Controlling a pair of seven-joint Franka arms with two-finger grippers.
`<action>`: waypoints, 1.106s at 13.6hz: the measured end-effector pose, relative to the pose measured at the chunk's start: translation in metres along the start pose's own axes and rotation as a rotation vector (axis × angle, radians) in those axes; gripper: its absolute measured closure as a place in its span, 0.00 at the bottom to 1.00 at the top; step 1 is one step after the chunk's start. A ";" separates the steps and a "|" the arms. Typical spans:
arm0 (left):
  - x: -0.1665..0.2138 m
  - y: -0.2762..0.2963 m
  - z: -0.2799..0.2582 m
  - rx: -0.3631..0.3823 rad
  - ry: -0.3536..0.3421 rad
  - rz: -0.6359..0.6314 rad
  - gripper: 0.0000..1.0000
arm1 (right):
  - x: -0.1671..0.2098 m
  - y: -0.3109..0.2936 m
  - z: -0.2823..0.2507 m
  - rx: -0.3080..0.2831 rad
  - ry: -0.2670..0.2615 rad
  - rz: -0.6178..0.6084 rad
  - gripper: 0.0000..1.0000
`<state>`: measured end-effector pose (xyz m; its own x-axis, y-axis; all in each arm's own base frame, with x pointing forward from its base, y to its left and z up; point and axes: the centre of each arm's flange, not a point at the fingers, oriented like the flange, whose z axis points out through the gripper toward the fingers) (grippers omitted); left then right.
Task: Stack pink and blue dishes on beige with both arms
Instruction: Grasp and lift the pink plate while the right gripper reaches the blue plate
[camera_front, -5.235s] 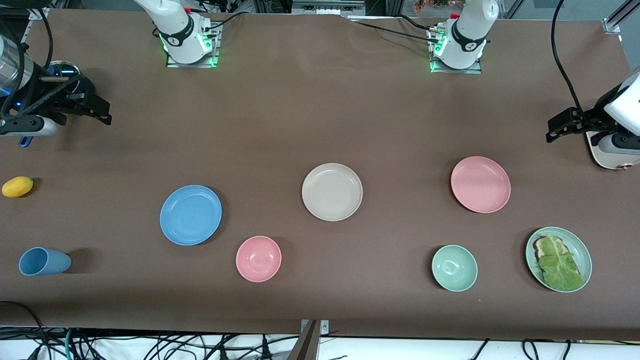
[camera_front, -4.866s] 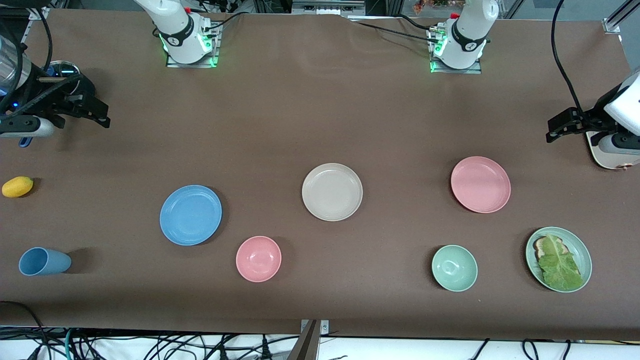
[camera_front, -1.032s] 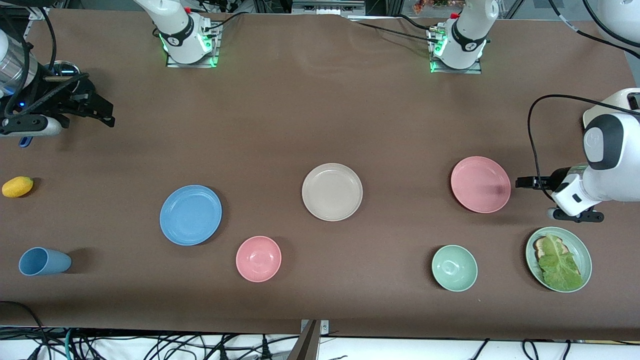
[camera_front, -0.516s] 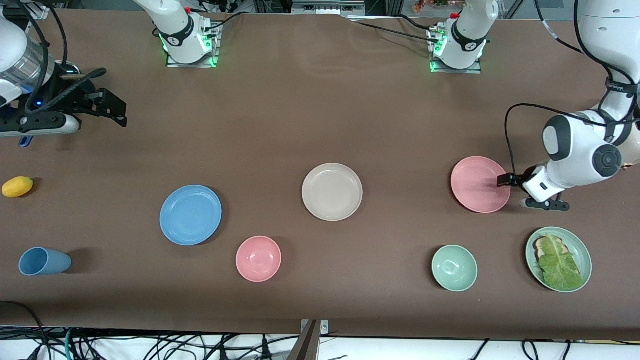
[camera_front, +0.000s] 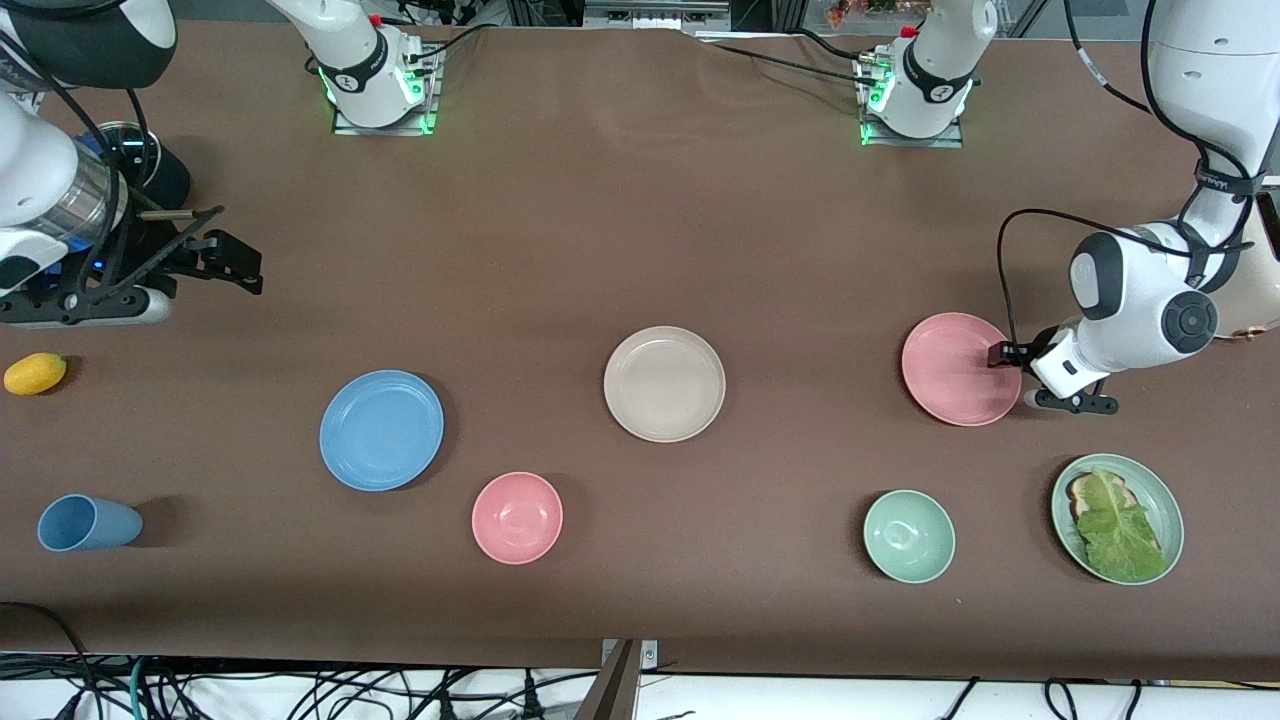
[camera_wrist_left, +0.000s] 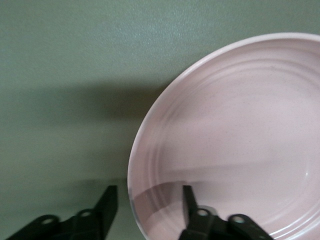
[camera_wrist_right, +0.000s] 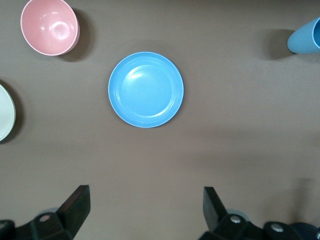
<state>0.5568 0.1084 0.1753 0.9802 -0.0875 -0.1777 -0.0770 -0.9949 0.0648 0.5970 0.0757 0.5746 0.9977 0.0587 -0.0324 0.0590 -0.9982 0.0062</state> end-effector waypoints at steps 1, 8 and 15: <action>0.000 0.000 0.002 -0.001 -0.003 0.000 0.57 | 0.001 0.000 0.003 0.000 -0.005 0.000 0.00; 0.013 -0.001 -0.018 -0.002 -0.006 0.004 0.86 | 0.027 0.000 0.067 0.001 -0.104 -0.003 0.00; 0.030 0.016 -0.054 -0.016 -0.089 -0.020 0.93 | 0.049 0.004 0.113 0.005 -0.135 0.003 0.00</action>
<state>0.5945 0.0923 0.2243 0.9615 -0.0722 -0.2652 -0.0538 -0.9957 0.0759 0.6424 0.0738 0.4597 0.9846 0.0542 -0.1662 0.0552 -0.9985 0.0014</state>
